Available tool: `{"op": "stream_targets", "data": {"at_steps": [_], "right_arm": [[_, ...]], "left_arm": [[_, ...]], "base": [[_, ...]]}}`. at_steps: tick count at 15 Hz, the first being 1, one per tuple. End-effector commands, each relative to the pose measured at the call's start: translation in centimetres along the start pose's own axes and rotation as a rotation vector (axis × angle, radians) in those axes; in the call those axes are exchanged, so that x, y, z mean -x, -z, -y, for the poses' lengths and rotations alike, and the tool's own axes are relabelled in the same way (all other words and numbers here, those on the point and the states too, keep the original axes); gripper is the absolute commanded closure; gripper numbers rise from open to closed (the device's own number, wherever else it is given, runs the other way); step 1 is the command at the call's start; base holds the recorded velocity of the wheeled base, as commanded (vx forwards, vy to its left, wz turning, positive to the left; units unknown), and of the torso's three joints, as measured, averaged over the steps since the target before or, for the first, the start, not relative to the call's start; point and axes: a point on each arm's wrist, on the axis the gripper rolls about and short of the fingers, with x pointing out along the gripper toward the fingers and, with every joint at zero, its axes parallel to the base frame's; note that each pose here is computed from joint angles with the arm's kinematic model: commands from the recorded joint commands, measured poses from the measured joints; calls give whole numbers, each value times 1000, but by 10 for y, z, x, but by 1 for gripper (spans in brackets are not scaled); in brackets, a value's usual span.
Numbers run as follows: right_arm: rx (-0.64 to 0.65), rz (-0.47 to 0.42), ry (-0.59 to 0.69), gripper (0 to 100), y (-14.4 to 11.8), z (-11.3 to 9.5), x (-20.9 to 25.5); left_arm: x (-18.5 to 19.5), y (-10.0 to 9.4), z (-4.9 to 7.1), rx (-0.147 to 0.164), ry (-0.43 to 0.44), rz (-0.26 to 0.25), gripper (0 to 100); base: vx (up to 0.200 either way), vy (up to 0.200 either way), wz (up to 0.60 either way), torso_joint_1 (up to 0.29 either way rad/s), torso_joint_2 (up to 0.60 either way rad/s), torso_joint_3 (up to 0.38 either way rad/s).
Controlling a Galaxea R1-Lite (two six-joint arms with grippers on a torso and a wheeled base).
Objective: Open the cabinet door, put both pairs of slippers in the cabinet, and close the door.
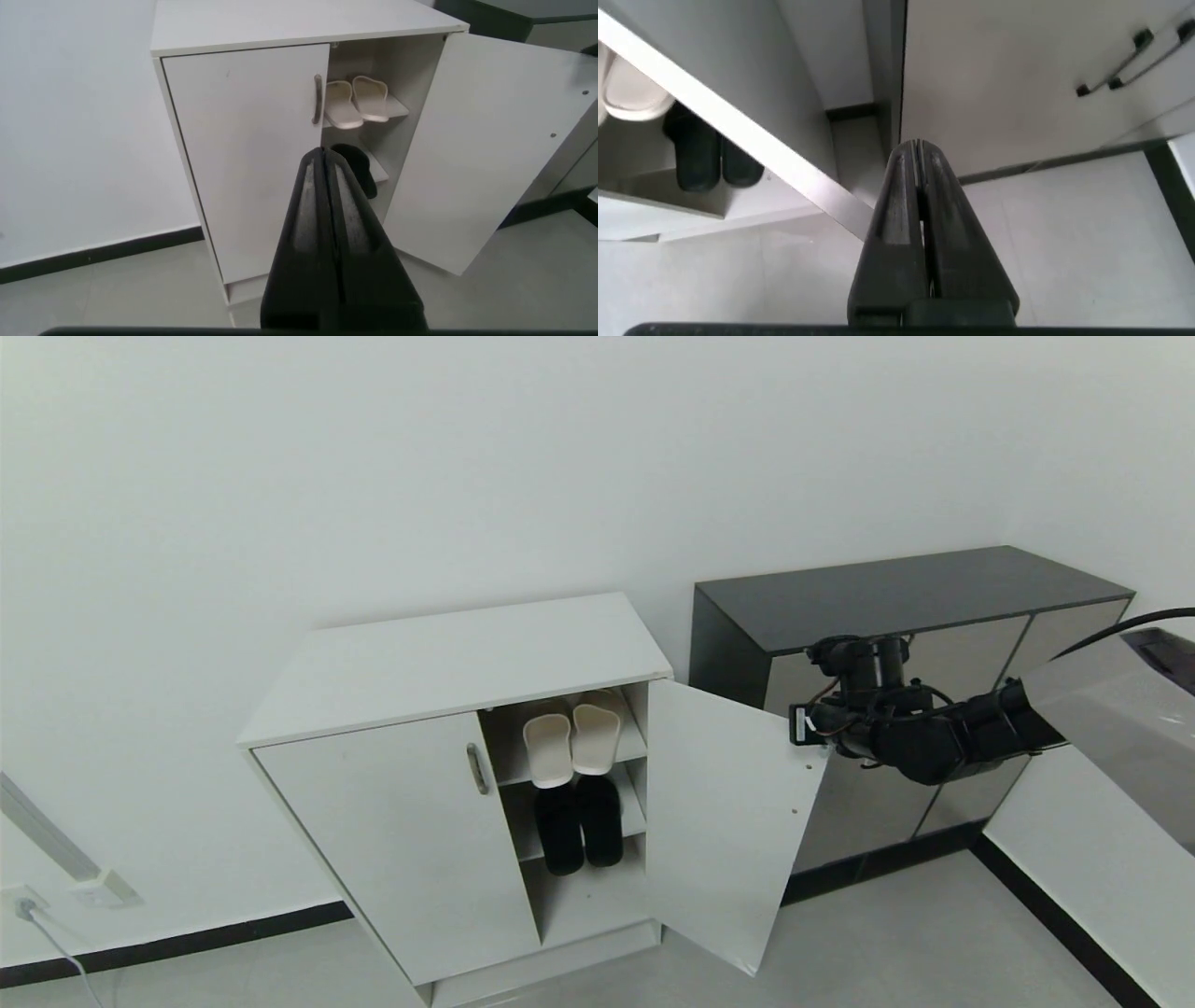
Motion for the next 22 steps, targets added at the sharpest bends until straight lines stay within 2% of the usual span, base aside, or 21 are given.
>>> {"op": "stream_targets", "data": {"at_steps": [1,4,7,10,12,14,18,22], "right_arm": [[7,1,-16,100,-4,-5,15],[33,-28,-60,100,4,-18,41],[76,-76,-133,100,20,-43,71],[95,-53,-192,100,28,-61,89],[89,-27,-207,100,28,-62,96],[100,-2,-300,100,39,-58,107],[108,26,-326,100,52,-53,125],[112,43,-363,100,52,-63,132]], "left_arm": [[0,0,0,-1,-1,1,100],[0,0,0,1,-1,1,100],[0,0,0,1,0,1,100],[0,0,0,1,0,1,100],[0,0,0,1,0,-1,100],[0,0,0,1,-1,1,100],[0,0,0,1,0,1,100],[0,0,0,-1,0,1,100]], "base": [[0,0,0,0,0,0],[0,0,0,0,0,0],[0,0,0,0,0,0],[0,0,0,0,0,0],[0,0,0,0,0,0],[0,0,0,0,0,0],[0,0,0,0,0,0],[0,0,0,0,0,0]]}}
